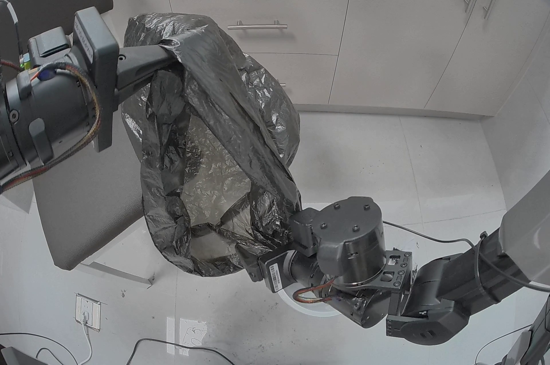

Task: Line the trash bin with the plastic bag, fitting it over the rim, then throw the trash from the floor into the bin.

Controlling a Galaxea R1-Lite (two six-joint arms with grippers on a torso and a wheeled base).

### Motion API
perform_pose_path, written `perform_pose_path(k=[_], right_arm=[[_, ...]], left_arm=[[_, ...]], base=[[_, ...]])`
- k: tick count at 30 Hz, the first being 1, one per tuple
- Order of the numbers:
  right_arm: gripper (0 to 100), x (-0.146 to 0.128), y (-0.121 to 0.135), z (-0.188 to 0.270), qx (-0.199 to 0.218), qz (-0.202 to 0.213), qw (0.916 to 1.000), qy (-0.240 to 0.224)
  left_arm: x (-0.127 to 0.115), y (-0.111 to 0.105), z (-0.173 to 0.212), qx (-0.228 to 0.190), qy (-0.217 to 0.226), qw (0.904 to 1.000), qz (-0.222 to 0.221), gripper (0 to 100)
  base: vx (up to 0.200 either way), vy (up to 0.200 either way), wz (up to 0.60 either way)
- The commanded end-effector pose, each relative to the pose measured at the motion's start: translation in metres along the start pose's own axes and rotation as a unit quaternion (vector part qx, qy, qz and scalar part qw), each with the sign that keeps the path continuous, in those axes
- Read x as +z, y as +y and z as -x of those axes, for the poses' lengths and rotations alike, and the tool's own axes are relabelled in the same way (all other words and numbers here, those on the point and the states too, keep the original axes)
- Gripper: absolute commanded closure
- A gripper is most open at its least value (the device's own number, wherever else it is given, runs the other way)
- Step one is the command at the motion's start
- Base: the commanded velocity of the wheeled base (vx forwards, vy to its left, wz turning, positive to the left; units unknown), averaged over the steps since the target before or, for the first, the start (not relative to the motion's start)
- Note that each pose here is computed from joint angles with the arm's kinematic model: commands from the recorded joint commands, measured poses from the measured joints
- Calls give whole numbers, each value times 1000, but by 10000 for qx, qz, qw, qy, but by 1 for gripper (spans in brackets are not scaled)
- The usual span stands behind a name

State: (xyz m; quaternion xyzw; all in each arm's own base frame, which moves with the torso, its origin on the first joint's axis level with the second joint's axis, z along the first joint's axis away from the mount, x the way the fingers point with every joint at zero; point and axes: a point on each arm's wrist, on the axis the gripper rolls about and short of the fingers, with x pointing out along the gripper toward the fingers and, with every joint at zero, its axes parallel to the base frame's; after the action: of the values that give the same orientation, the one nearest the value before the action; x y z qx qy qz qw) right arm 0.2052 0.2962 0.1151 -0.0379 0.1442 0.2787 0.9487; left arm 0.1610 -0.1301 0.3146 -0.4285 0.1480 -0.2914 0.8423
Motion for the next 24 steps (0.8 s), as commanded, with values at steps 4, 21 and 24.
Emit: perform_pose_path(k=[4, 21, 24], right_arm=[[0, -2, -11, -15, -357, -160, 9989, -274], [0, 6, -9, -20, -383, -233, 9965, -704], [0, 7, -8, -20, -436, -238, 9962, -716]], left_arm=[[0, 0, 1, -4, -4, 10000, 4, 100], [-1, 2, 1, 7, 33, 10000, 4, 100], [-1, 1, 2, -3, 34, 10000, 4, 100]], base=[[0, 0, 0], [0, 0, 0], [0, 0, 0]])
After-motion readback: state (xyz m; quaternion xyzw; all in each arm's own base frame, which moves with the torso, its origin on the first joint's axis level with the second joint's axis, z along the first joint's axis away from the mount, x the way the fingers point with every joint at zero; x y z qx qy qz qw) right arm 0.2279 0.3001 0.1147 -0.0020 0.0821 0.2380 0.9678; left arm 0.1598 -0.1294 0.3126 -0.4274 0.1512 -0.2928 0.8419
